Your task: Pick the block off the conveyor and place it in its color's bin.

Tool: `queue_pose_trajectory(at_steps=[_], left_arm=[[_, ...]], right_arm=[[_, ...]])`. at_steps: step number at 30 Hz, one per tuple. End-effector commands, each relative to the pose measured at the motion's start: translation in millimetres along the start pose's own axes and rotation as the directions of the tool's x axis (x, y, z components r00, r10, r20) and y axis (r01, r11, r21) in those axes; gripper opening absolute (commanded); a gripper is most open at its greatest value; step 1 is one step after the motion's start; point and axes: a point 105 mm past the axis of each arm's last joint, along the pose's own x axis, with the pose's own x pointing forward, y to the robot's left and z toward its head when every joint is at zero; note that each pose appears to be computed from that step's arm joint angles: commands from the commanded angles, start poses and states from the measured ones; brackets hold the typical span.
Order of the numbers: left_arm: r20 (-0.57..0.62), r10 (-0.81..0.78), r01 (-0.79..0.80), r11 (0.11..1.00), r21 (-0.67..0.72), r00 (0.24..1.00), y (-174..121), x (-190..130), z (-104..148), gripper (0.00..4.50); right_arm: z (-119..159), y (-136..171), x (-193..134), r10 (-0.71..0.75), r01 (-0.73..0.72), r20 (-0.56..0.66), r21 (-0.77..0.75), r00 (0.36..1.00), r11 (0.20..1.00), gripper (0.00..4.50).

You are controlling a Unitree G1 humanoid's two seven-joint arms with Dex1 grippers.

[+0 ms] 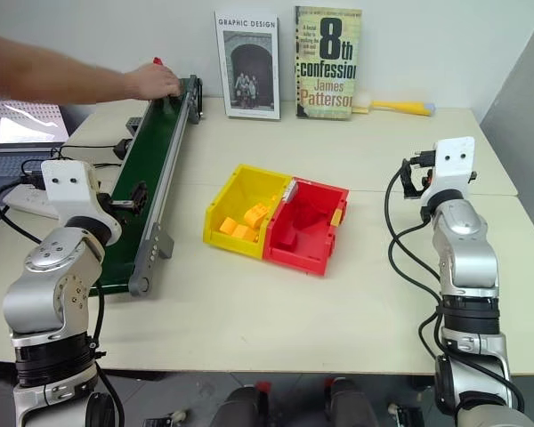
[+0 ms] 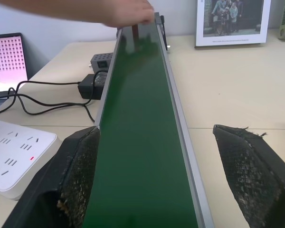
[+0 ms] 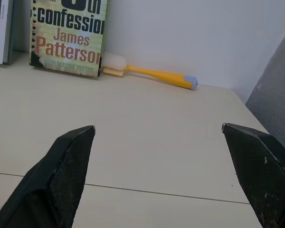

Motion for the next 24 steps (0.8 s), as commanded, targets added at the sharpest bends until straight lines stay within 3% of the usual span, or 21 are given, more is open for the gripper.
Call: queue_pose_trajectory(at_steps=[1,16,20,24], left_arm=[[0.056,0.034,-0.035,0.999,0.014,0.998,10.6,-4.9,17.8,3.96],[0.087,0.091,-0.087,0.995,-0.045,0.992,19.7,-10.7,16.1,3.96],[0.089,0.098,-0.093,0.994,-0.054,0.991,22.1,-11.4,15.1,3.96],[0.092,0.101,-0.095,0.993,-0.066,0.991,22.6,-8.3,14.3,3.96]], right_arm=[[20.7,-6.8,0.9,-0.013,0.014,0.074,-0.005,0.997,1.0,4.5],[28.5,2.2,1.2,0.061,-0.06,0.085,-0.021,0.994,0.998,4.5],[42.5,25.1,-4.6,0.245,-0.249,0.125,0.017,0.961,0.968,4.5],[66.7,63.2,-27.7,0.553,-0.57,0.193,0.041,0.811,0.821,4.5]])
